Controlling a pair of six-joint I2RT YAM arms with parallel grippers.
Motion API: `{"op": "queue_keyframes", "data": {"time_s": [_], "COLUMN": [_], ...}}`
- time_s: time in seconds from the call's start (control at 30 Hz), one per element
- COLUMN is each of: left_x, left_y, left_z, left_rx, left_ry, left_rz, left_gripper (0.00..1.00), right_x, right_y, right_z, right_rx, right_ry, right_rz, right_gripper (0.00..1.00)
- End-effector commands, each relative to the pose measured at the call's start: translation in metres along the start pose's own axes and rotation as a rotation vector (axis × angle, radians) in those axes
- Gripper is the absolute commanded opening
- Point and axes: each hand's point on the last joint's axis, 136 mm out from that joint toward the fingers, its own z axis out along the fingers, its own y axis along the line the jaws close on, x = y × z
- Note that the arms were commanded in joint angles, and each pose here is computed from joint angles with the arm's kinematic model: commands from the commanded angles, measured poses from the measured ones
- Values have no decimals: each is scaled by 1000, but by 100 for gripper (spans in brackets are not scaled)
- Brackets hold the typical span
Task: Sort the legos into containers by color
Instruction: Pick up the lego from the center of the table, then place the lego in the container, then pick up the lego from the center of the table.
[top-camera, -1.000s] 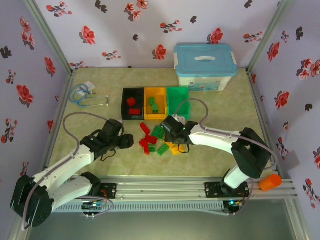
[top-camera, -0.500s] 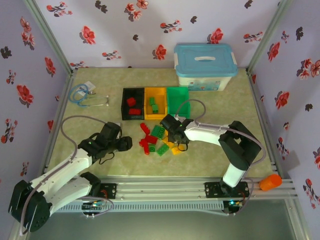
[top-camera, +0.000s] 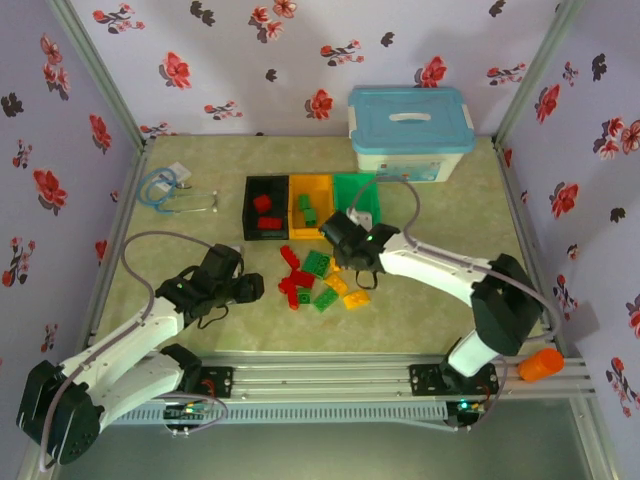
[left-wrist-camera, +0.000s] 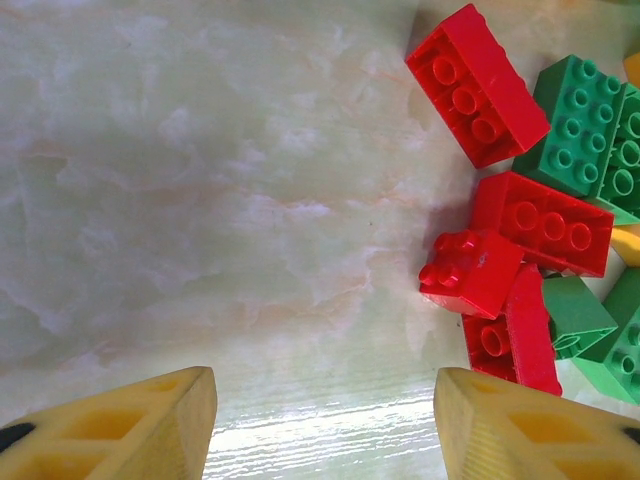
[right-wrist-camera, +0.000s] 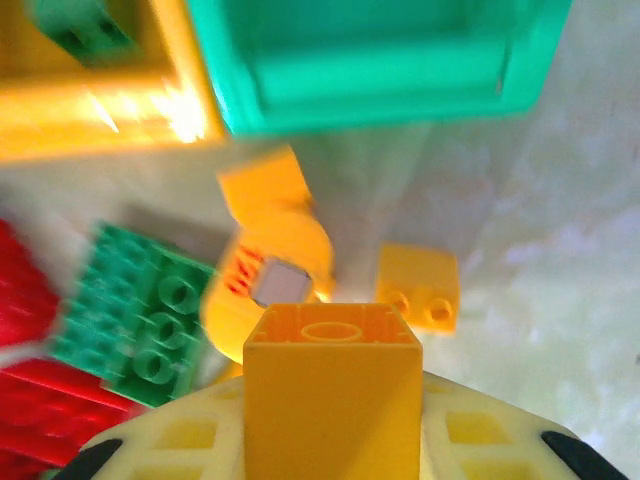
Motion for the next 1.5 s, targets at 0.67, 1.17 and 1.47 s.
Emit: {"op": "queue_keyframes", "data": {"time_s": [0.67, 1.17, 1.47], "left_x": [14, 6, 7], "left_y": [-1, -15, -17], "left_z": [-22, -6, 1], "left_rx": [65, 97, 93], "left_ry": [-18, -8, 7], "left_rz": [-83, -73, -72], "left_gripper": [60, 60, 59], "right_x": [-113, -19, 29], "right_y": [-20, -30, -34], "right_z": [43, 15, 48], "right_rx": [44, 0, -10], "right_ry": [23, 37, 126], "right_rz": [-27, -28, 7], "right_gripper": [74, 72, 68]}}
